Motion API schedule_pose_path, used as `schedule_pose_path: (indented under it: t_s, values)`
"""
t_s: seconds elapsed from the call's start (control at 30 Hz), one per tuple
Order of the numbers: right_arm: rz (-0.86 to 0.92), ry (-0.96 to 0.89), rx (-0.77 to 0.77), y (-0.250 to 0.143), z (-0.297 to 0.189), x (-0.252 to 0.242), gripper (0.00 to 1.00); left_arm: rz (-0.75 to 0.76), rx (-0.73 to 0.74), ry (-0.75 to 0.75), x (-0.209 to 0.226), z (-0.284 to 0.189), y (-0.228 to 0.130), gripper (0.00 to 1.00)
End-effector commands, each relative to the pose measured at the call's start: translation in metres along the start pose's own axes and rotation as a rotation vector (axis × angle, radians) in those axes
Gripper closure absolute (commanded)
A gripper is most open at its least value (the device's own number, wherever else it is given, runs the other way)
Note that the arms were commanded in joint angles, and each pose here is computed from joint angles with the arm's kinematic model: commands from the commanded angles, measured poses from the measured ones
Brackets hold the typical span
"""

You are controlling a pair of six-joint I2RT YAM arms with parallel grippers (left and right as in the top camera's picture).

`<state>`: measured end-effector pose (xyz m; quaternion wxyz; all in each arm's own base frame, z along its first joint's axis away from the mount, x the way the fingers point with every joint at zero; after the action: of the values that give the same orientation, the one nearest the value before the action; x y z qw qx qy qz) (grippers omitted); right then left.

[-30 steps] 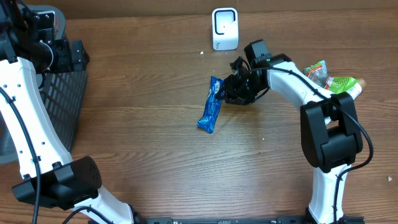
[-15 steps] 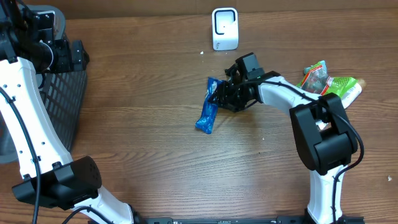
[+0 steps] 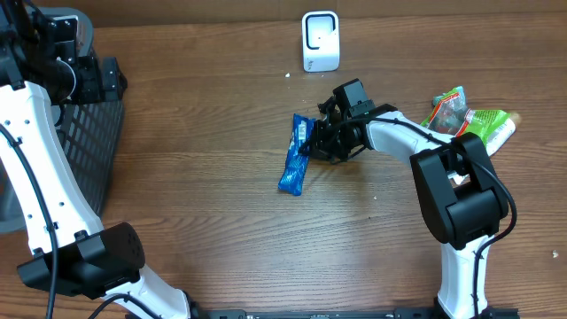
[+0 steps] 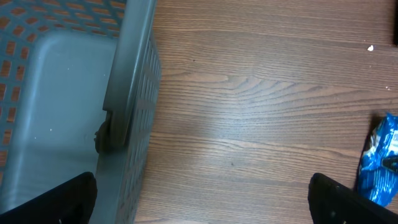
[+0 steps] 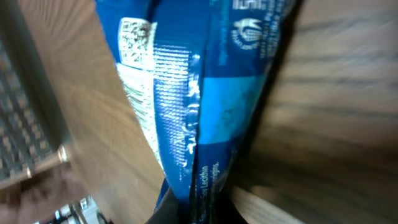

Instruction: Scan the item barcode

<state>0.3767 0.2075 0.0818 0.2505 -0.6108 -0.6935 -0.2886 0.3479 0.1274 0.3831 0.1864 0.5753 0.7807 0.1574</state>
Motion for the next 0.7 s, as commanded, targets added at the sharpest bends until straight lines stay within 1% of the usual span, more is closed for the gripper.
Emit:
schedule_pose_path:
  t_s: [0.0,0.07,0.23,0.3,0.47,0.57,0.67]
  values:
    - [-0.174,0.092,-0.029,0.002,-0.027,0.016,0.96,0.030,-0.019,-0.010,-0.004,-0.008,-0.001,0.00]
    - [-0.278,0.128,-0.066,0.003,-0.047,0.030,0.96,0.030,-0.019,-0.010,-0.004,-0.008,-0.001,0.00]
    - [-0.490,0.128,-0.171,-0.001,-0.094,0.068,0.96,0.030,-0.019,-0.010,-0.004,-0.008,-0.001,0.01]
    - [-0.548,0.081,-0.218,-0.004,-0.113,0.080,0.96,0.030,-0.019,-0.010,-0.004,-0.008,-0.001,0.00]
    - [-0.685,-0.112,-0.339,-0.019,-0.160,0.104,0.96,0.030,-0.019,-0.010,-0.004,-0.008,-0.001,0.00]
    - [-0.757,-0.201,-0.379,-0.032,-0.183,0.114,0.96,0.030,-0.019,-0.010,-0.004,-0.008,-0.001,0.00]
    - [-0.798,-0.235,-0.391,-0.042,-0.196,0.120,0.96,0.031,-0.018,-0.010,-0.004,-0.008,-0.001,0.00]
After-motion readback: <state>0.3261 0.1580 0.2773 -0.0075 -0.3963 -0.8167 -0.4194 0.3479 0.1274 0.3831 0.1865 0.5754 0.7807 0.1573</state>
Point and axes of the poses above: each gripper's point midway between its finger pads, its own z axis out along the fingers, its own x axis along the line the jaws close on, y = z × x, the point moved 10 cm from there along -z, back along the fingers, and after that the axes turned 10 degrees about -z, right-handed, at the moved point
